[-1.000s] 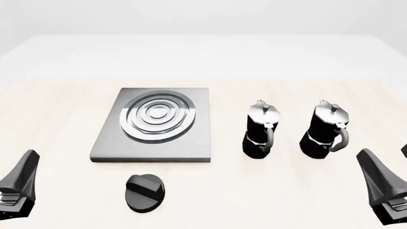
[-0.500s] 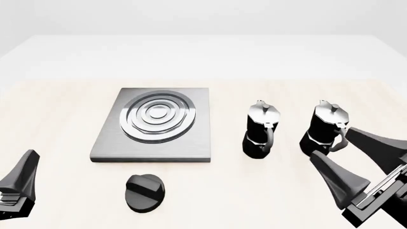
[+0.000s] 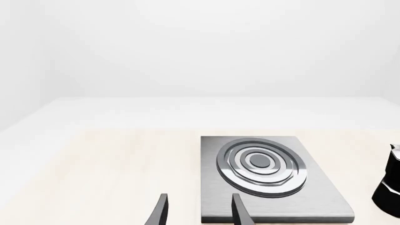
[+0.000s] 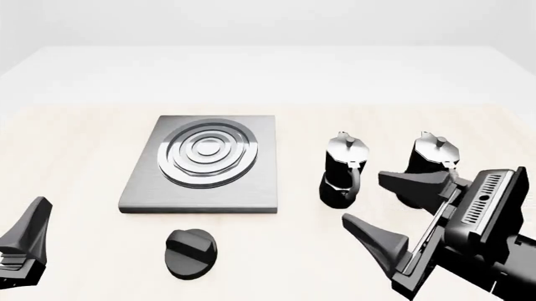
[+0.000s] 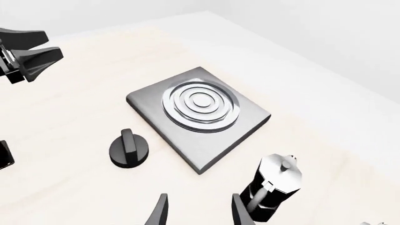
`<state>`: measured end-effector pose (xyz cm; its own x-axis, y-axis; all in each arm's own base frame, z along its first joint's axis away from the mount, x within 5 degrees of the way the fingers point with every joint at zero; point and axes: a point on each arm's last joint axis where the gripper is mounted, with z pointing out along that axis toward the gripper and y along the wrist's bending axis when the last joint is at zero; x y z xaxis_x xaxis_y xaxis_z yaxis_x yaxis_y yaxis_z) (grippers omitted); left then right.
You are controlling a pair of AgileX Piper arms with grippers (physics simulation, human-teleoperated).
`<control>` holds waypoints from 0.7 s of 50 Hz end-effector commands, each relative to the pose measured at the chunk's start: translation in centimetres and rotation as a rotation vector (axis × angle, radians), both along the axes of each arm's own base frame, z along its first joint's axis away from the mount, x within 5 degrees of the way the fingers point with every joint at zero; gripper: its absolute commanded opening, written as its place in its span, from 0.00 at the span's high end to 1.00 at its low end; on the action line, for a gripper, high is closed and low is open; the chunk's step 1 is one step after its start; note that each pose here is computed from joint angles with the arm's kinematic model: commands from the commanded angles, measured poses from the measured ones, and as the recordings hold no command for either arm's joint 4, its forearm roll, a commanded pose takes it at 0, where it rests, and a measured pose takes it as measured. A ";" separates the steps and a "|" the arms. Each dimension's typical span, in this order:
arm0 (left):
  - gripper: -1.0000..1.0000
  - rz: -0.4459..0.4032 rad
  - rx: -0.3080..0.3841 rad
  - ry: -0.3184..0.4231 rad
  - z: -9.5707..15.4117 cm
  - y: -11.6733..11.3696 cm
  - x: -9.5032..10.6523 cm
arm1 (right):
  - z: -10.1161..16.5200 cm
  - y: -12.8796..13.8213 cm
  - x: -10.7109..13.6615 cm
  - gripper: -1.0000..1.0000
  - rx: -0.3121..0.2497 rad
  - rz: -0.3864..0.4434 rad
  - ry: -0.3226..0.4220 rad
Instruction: Turn off the stove.
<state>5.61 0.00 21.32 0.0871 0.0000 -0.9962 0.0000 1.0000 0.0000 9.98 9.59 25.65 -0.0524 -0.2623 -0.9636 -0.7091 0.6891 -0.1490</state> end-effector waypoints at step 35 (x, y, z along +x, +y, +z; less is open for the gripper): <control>0.00 0.000 0.000 0.000 0.0 0.0 0.0 | -1.5 10.6 3.4 0.00 -0.176 0.249 0.032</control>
<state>5.61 0.00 21.32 0.0871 0.0000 -0.9962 0.0000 1.0000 0.0000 12.94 18.27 24.52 -0.0011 -0.4159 -0.9094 -0.8408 0.4927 -0.2243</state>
